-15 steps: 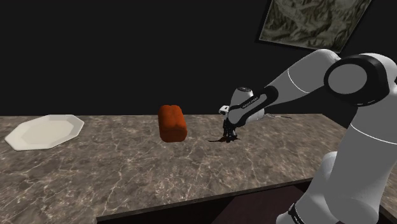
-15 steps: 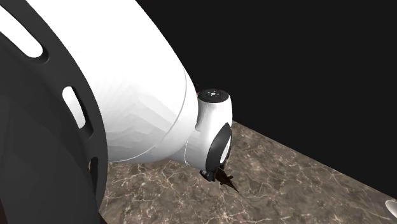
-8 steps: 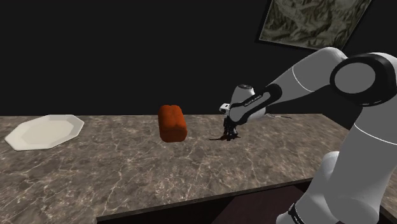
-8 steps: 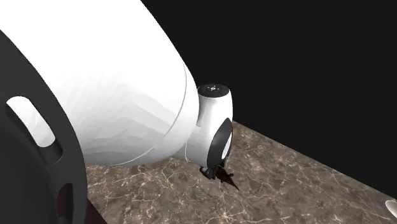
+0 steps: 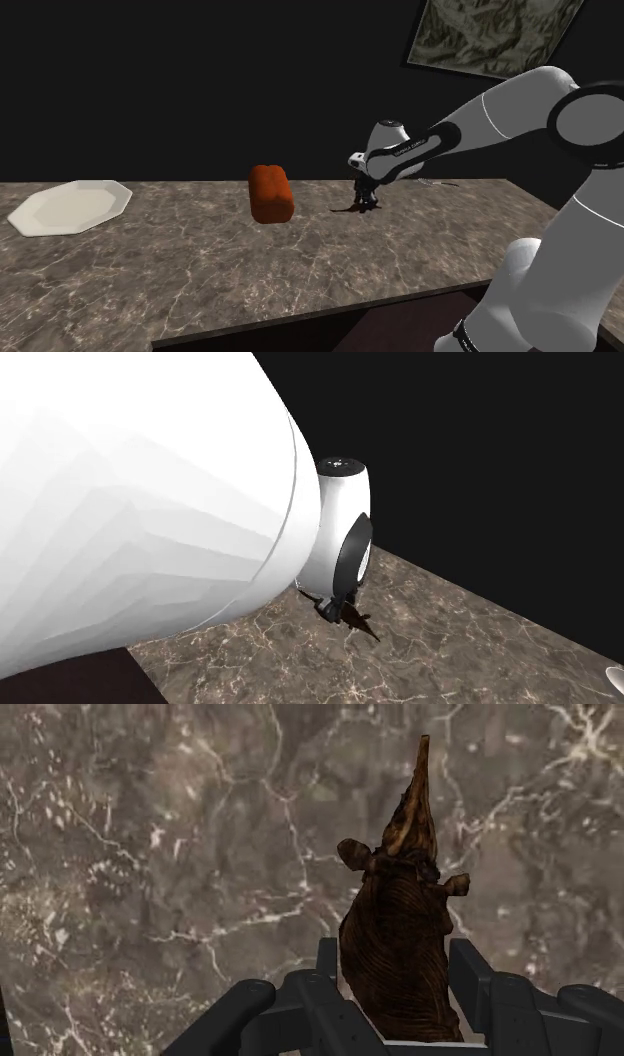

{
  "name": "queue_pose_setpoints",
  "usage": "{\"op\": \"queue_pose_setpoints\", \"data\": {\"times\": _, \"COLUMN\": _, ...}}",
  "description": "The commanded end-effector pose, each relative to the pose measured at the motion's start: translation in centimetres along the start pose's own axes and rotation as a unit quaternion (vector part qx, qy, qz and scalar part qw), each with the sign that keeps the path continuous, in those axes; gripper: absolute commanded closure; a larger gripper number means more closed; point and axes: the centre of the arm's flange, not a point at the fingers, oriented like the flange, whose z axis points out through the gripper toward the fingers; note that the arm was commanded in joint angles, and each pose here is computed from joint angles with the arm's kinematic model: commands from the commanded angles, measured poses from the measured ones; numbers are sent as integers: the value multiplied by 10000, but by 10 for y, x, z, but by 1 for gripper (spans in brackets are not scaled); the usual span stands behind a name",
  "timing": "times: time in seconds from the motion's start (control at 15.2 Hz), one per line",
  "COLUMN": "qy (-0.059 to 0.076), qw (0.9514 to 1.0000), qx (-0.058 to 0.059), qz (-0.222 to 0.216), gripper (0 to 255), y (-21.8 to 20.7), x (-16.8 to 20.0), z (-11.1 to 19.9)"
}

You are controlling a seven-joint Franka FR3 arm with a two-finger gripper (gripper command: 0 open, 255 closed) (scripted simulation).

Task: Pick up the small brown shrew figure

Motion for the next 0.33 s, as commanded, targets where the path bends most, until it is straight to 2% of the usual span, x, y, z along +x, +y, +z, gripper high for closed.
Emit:
{"op": "queue_pose_setpoints", "data": {"times": 0.0, "qy": -2, "qw": 10000, "qx": 2, "qz": 0, "gripper": 255, "y": 2, "x": 0, "z": -11}}
{"op": "queue_pose_setpoints", "data": {"times": 0.26, "qy": -2, "qw": 10000, "qx": 2, "qz": 0, "gripper": 255, "y": 3, "x": 0, "z": -23}}
